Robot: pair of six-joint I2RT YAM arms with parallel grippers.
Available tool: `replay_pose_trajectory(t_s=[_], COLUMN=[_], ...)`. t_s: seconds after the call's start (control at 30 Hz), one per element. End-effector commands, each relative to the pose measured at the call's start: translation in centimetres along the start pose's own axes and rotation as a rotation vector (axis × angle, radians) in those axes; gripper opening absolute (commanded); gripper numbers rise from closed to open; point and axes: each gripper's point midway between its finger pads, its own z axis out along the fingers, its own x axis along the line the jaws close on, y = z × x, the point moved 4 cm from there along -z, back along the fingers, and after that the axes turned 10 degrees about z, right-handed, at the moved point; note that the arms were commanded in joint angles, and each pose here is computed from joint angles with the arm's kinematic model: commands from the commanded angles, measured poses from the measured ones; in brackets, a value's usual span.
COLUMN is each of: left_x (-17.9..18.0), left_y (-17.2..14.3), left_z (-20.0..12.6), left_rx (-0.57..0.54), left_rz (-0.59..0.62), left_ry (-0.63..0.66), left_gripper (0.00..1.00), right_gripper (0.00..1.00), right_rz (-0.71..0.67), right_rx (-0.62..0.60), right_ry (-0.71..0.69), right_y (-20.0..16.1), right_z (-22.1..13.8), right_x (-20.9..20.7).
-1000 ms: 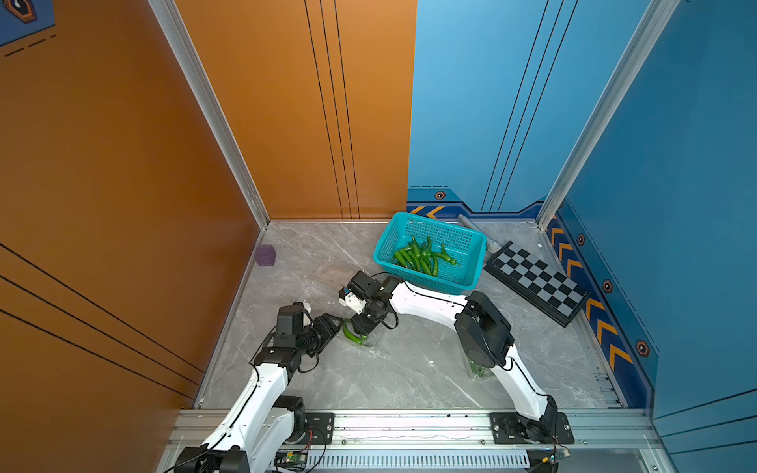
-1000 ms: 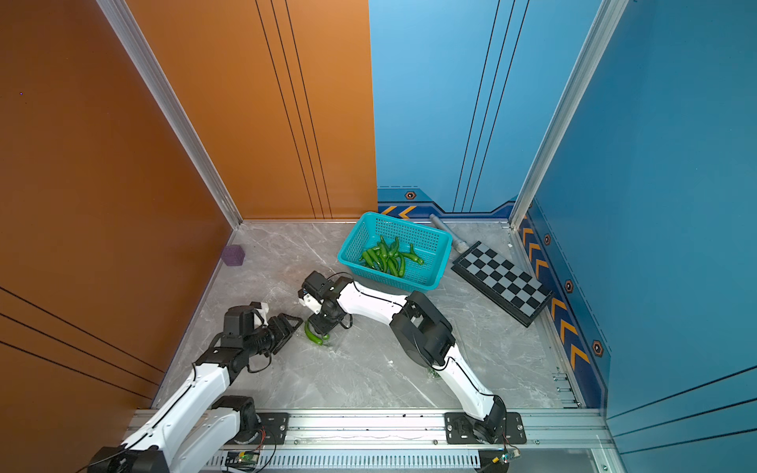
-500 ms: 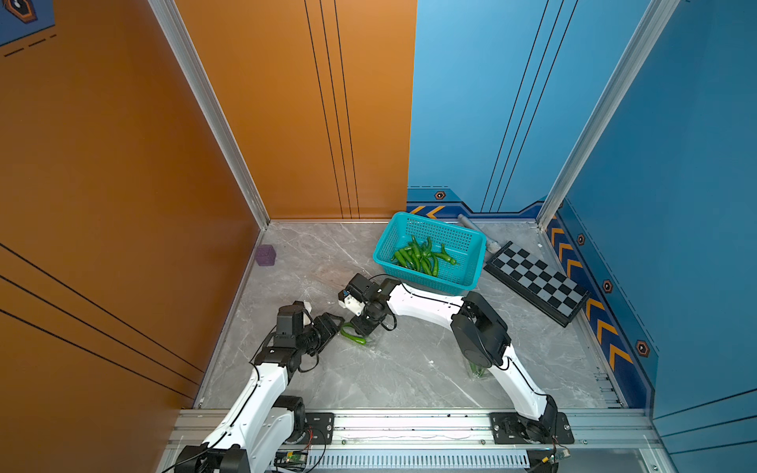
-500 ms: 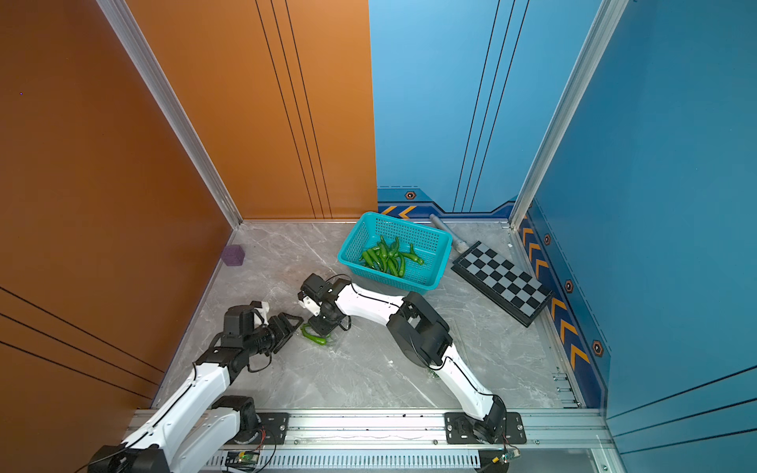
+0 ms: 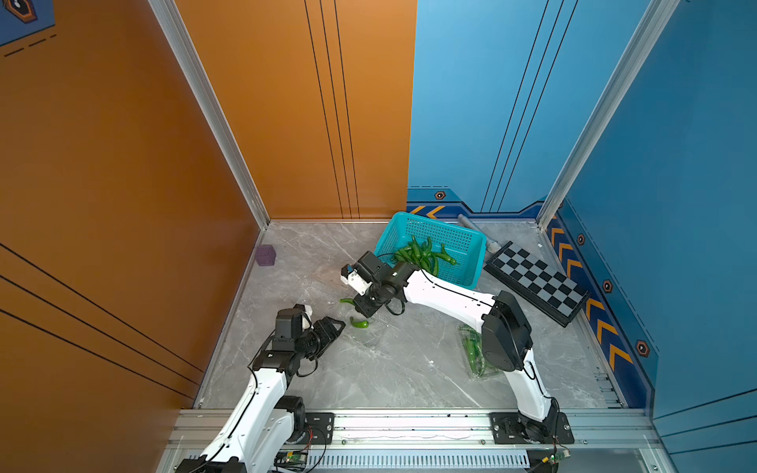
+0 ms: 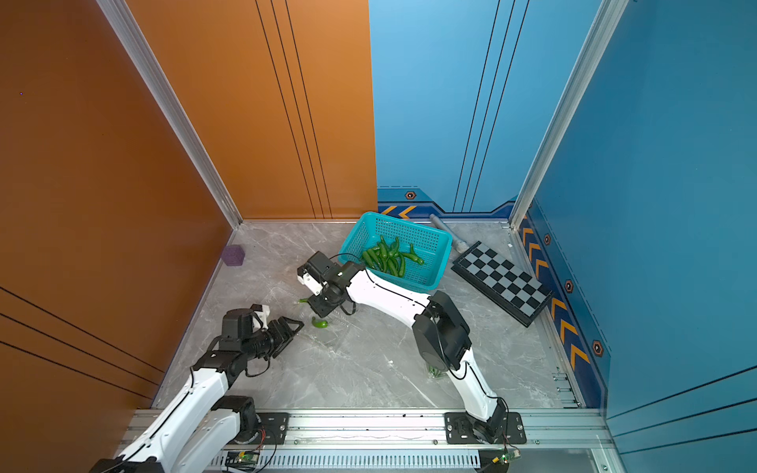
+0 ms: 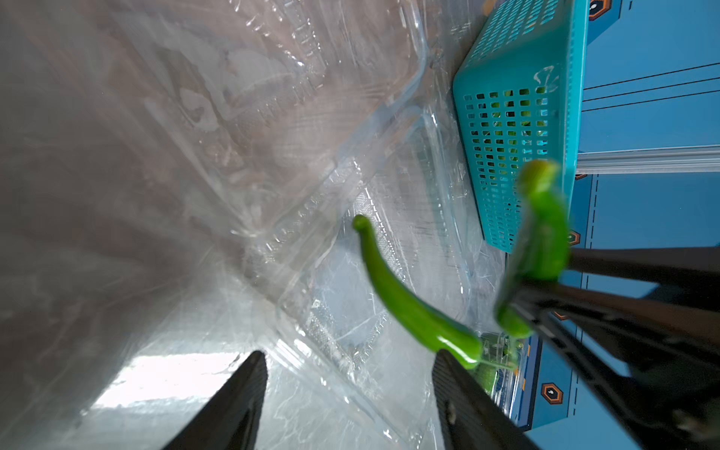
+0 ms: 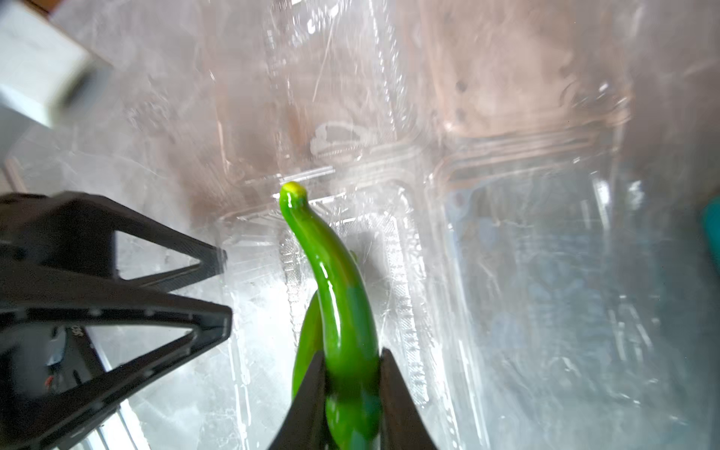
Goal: Take small green peppers out of containers
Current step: Pick up the green pepper from the packing box, then place the green pepper in the basket, then move the packing box to the center of the board.
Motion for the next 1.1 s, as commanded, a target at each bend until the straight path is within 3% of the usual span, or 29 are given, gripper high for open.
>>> replay_pose_trajectory(t_s=[0.0, 0.27, 0.53, 0.9, 1.07], left_x=[0.4, 0.0, -1.8, -3.9, -4.5], left_y=[-0.8, -1.0, -1.9, -2.1, -1.1], left_z=[0.0, 0.5, 1.8, 5.0, 6.1], left_rx=[0.041, 0.087, 0.185, 0.282, 0.241], left_rz=[0.004, 0.018, 0.096, 0.151, 0.152], left_ry=[0.002, -0.001, 0.002, 0.031, 0.024], left_gripper=[0.70, 0.71, 0.72, 0.71, 0.71], right_gripper=[0.15, 0.16, 0.17, 0.17, 0.21], right_rz=[-0.012, 0.072, 0.247, 0.392, 0.429], right_rx=[-0.081, -0.264, -0.347, -0.295, -0.264], right_ry=[-0.055, -0.177, -0.231, -0.253, -0.244], right_y=[1.8, 6.1, 9.0, 8.9, 8.0], right_z=[-4.7, -11.8, -13.7, -8.2, -6.0], right_x=[-1.1, -8.3, -18.8, -28.1, -30.0])
